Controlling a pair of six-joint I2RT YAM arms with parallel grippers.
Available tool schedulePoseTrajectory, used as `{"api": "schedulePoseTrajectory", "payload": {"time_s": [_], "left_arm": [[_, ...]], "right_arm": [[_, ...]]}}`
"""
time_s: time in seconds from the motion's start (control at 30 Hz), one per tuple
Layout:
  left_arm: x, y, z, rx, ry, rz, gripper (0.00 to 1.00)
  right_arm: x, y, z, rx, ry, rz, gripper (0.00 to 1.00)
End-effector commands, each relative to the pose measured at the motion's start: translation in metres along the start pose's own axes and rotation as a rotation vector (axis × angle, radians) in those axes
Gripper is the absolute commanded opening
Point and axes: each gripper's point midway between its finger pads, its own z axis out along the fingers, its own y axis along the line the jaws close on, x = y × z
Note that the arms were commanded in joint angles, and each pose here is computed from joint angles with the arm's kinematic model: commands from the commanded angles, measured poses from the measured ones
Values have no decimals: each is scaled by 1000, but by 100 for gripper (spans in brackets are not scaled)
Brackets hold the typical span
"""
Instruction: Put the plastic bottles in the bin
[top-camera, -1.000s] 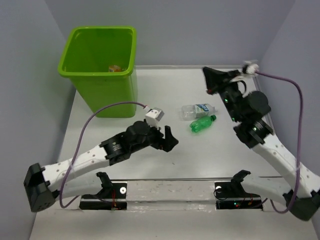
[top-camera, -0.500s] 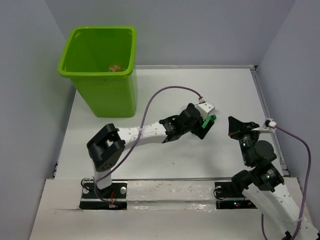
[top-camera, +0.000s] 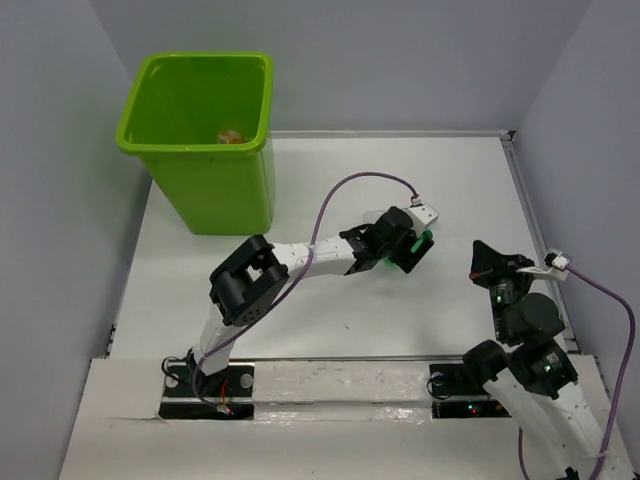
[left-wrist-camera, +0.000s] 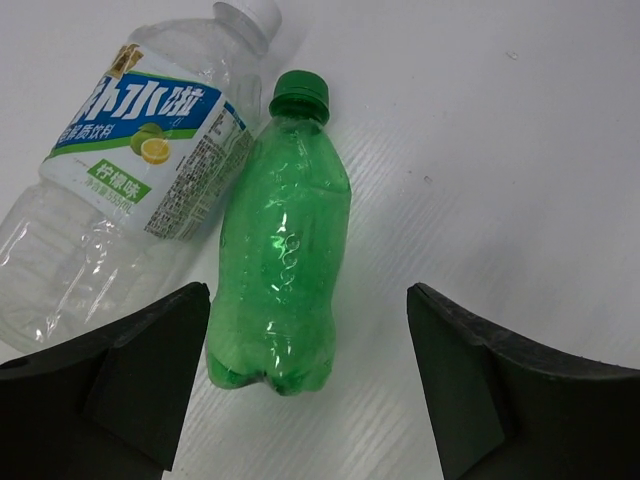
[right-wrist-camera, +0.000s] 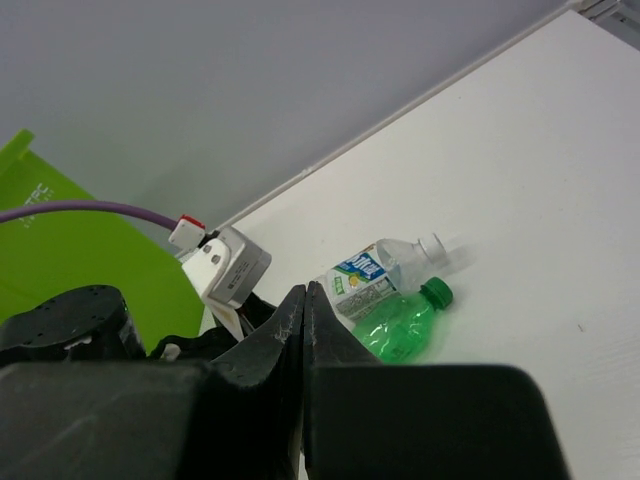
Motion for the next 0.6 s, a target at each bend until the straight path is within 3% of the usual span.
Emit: {"api": "schedulePoseTrajectory", "payload": {"time_s": [0.0,0.27,0.47,0.57], "left_arm": [[-19,1,11,-14,-42,19,90],[10,0,27,12,11,-34,87],[25,-18,21,34,30,-64,77],[29,-23,14,30,20,-110,66]], "right_arm": [[-9,8,0,-17,-2,-9,0],[-21,26,-5,-87,5,-8,2],[-15,39,9,-70,79,-71,62],[2,41,23,-35,144,-95,70]]}}
